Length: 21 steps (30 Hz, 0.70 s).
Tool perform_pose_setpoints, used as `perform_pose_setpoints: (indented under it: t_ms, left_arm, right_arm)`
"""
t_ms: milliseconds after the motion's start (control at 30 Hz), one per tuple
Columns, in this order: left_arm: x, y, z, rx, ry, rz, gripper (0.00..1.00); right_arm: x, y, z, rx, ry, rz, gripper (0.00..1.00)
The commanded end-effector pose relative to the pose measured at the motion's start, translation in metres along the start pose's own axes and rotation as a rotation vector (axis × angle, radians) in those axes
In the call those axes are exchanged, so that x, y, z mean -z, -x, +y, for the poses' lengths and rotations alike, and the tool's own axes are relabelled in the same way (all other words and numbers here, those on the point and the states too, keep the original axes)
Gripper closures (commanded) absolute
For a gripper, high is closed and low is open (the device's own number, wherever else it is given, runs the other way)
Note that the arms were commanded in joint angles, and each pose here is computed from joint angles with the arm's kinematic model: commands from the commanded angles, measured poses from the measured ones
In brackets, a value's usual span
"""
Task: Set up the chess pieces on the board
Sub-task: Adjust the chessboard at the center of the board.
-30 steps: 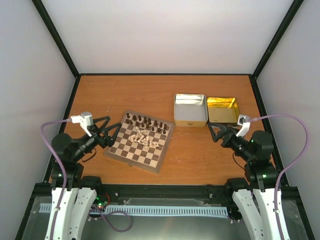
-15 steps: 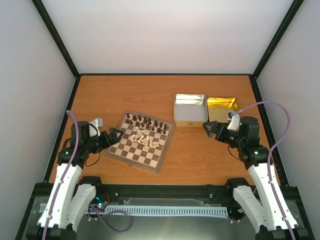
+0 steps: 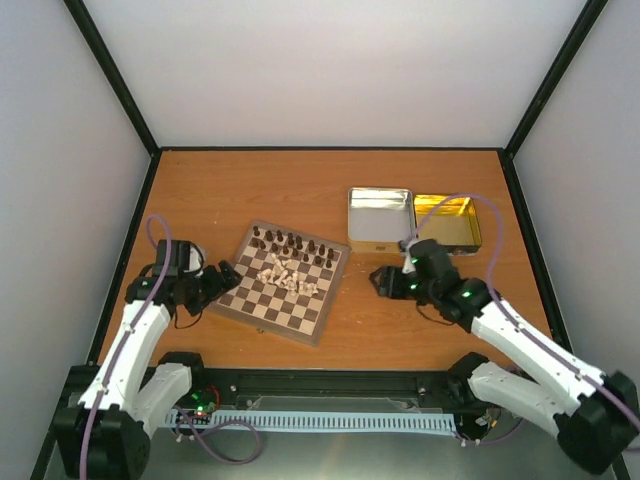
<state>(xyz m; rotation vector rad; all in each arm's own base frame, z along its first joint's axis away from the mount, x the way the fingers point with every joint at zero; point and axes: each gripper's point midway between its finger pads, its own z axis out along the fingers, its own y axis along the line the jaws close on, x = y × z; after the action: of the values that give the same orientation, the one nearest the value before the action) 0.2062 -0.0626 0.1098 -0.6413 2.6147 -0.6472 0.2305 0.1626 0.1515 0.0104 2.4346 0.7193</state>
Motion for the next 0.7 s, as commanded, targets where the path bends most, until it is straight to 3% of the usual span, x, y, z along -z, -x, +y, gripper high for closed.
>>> perform_pose_setpoints:
  t_ms: [0, 133, 400, 667]
  left_arm:
    - [0.0, 0.034, -0.005, 0.023, 0.037, -0.083, 0.0]
    - [-0.01, 0.051, 0.011, 0.036, 0.152, -0.107, 0.0]
    - [-0.025, 0.07, 0.029, 0.041, 0.26, -0.113, 0.0]
    - [-0.041, 0.07, 0.028, 0.047, 0.219, -0.086, 0.0]
  right_arm:
    - [-0.023, -0.035, 0.035, 0.128, 0.019, 0.049, 0.37]
    - [-0.034, -0.08, 0.071, 0.333, 0.002, 0.098, 0.42]
    - [-0.065, -0.165, 0.113, 0.672, -0.09, 0.255, 0.33]
    - [-0.088, -0.194, 0.117, 0.702, -0.167, 0.318, 0.31]
